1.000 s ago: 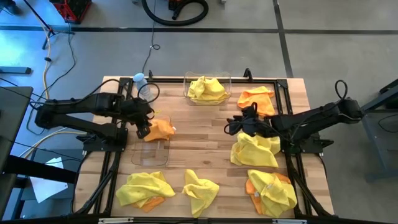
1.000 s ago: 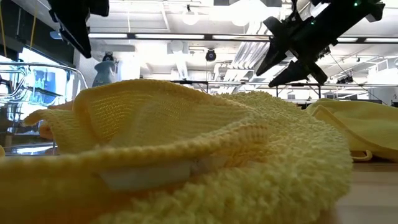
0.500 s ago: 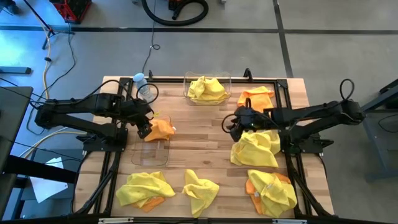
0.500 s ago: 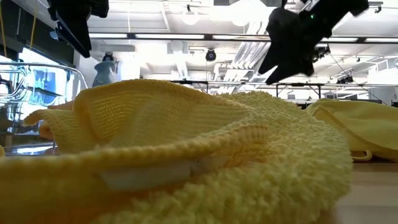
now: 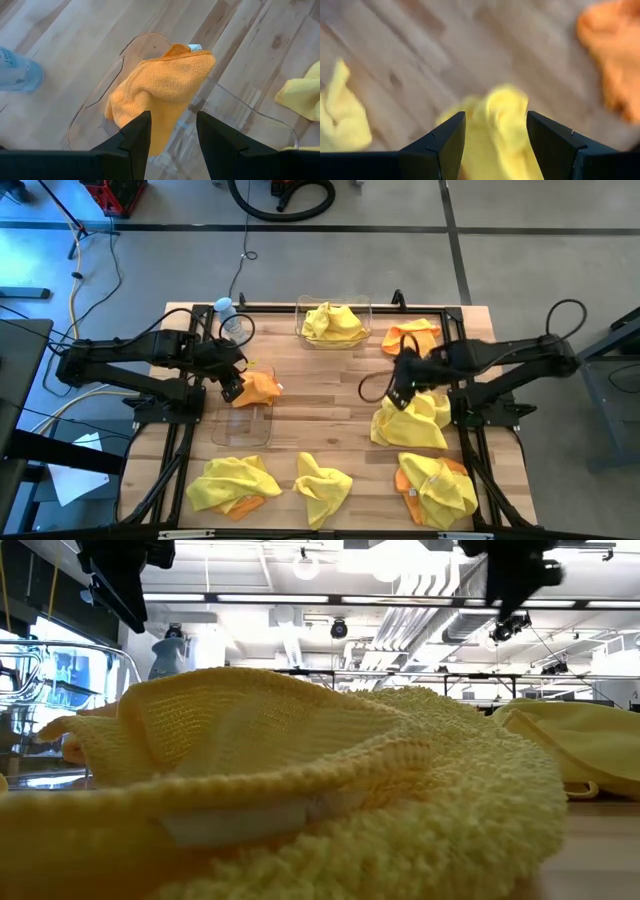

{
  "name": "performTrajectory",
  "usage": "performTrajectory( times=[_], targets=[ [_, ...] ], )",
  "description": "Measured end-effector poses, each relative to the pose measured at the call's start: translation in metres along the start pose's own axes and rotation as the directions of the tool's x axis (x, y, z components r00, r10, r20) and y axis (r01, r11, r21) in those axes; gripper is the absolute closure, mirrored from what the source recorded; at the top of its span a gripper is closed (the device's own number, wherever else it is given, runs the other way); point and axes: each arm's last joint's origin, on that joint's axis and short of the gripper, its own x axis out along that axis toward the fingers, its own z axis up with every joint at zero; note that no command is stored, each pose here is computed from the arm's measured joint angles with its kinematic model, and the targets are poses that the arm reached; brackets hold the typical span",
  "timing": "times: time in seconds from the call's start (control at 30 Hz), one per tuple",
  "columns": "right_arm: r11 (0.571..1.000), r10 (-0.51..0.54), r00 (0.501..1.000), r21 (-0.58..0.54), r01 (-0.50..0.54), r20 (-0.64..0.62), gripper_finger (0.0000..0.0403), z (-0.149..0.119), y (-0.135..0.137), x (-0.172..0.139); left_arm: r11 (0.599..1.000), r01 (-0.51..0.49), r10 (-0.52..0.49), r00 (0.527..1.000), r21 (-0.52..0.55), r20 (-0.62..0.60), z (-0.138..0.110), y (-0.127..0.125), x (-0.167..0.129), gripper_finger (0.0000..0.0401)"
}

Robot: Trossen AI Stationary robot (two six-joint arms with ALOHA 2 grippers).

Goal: Sort microfiber towel by color & place in baskets
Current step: Put the yellow microfiber towel into the top transparent bin

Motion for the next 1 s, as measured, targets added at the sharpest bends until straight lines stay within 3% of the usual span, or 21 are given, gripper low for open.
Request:
performTrajectory(
  times=[0.13, 0.3, 0.43, 0.6, 0.7, 0.83, 0.87, 1.0],
  targets=[
    [0.997, -0.07, 0.984, 0.011, 0.072, -0.161, 0.0197, -0.022, 0.013, 0.019, 1.0, 0.0, 0.0, 1.0, 0.009, -0.001, 0.0, 0.0, 0.0, 0.0254],
    [0.986, -0.166, 0.934, -0.052, 0.158, -0.318, 0.0197, -0.051, 0.02, 0.056, 0.997, 0.011, -0.011, 1.0, 0.078, -0.007, 0.0, 0.0, 0.0, 0.0254],
    [0.978, -0.206, 0.904, -0.062, 0.197, -0.374, 0.0197, -0.067, 0.014, 0.085, 0.989, 0.012, -0.011, 1.0, 0.147, -0.007, 0.0, 0.0, 0.0, 0.0254],
    [0.984, -0.168, 0.922, -0.009, 0.176, -0.348, 0.0201, -0.08, 0.005, 0.119, 0.977, 0.012, -0.011, 1.0, 0.211, -0.007, 0.0, 0.0, 0.0, 0.0254],
    [0.981, -0.17, 0.935, 0.036, 0.191, -0.31, 0.0242, -0.082, 0.003, 0.126, 0.969, 0.013, -0.012, 1.0, 0.246, -0.007, 0.0, 0.0, 0.0, 0.0254],
    [0.981, -0.155, 0.955, 0.073, 0.178, -0.254, 0.0368, -0.078, 0.011, 0.117, 0.958, 0.014, -0.012, 1.0, 0.287, -0.008, 0.0, 0.0, 0.0, 0.0254],
    [0.983, -0.145, 0.96, 0.077, 0.167, -0.238, 0.0384, -0.076, 0.014, 0.112, 0.956, 0.014, -0.012, 1.0, 0.294, -0.008, 0.0, 0.0, 0.0, 0.0254],
    [0.974, -0.17, 0.977, 0.13, 0.187, -0.13, 0.0378, -0.063, 0.028, 0.082, 0.944, 0.01, -0.01, 1.0, 0.33, -0.004, 0.0, 0.0, 0.0, 0.0254]
  ],
)
